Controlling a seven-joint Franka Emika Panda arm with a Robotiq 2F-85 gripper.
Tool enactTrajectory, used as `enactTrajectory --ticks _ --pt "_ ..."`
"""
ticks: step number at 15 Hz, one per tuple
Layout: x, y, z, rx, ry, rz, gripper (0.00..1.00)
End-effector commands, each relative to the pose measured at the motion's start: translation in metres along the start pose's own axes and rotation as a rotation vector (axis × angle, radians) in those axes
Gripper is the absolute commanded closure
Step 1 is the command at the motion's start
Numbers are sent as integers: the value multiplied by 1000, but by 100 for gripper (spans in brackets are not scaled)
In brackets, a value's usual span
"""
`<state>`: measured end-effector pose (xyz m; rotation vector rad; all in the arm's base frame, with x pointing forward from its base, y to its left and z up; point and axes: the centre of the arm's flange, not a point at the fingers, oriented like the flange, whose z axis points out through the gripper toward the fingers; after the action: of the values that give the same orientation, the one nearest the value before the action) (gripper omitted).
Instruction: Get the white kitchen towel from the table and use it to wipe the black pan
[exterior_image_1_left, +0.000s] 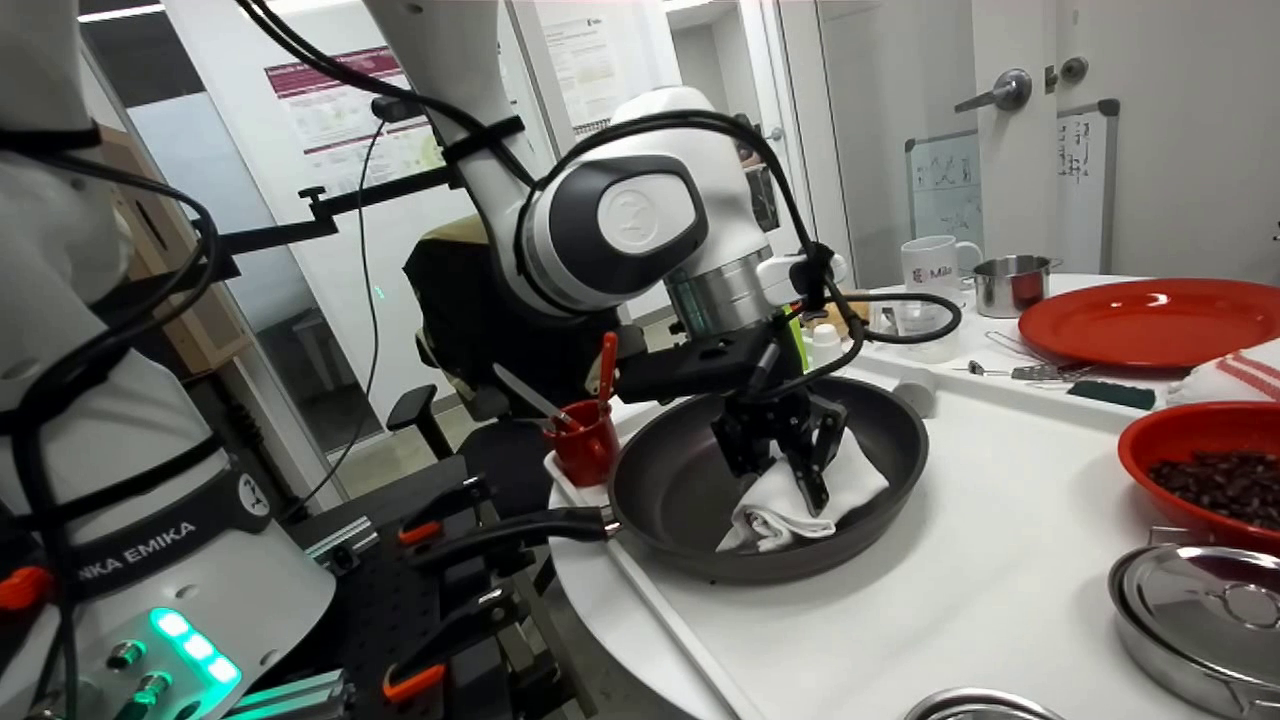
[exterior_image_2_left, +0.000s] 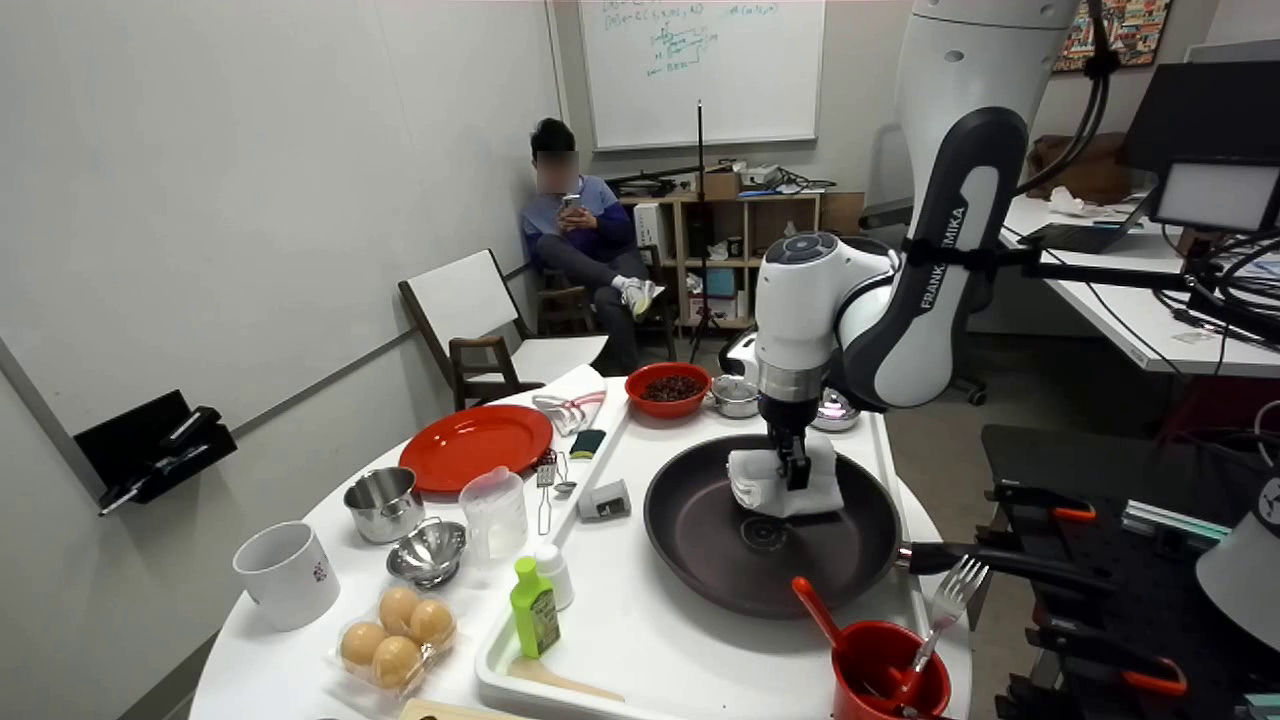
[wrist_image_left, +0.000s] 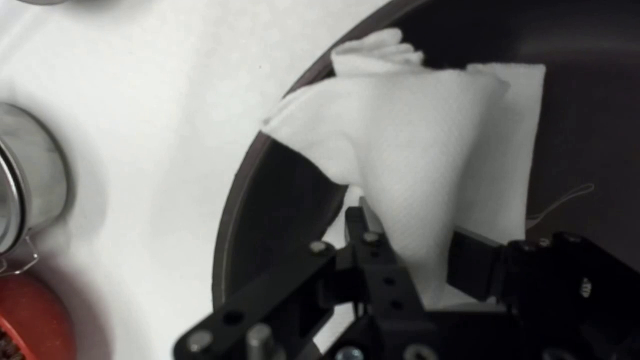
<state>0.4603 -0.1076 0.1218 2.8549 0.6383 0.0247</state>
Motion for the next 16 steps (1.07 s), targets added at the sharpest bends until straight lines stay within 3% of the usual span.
enactTrajectory --ticks 1,2,7,12,16 --pt "0 0 0 0 0 0 84" --pt "0 0 0 0 0 0 91" --pt "6 20 -22 12 64 71 91" --pt "7 70 -52 -5 147 219 91" --pt "-2 107 -64 -63 166 295 91"
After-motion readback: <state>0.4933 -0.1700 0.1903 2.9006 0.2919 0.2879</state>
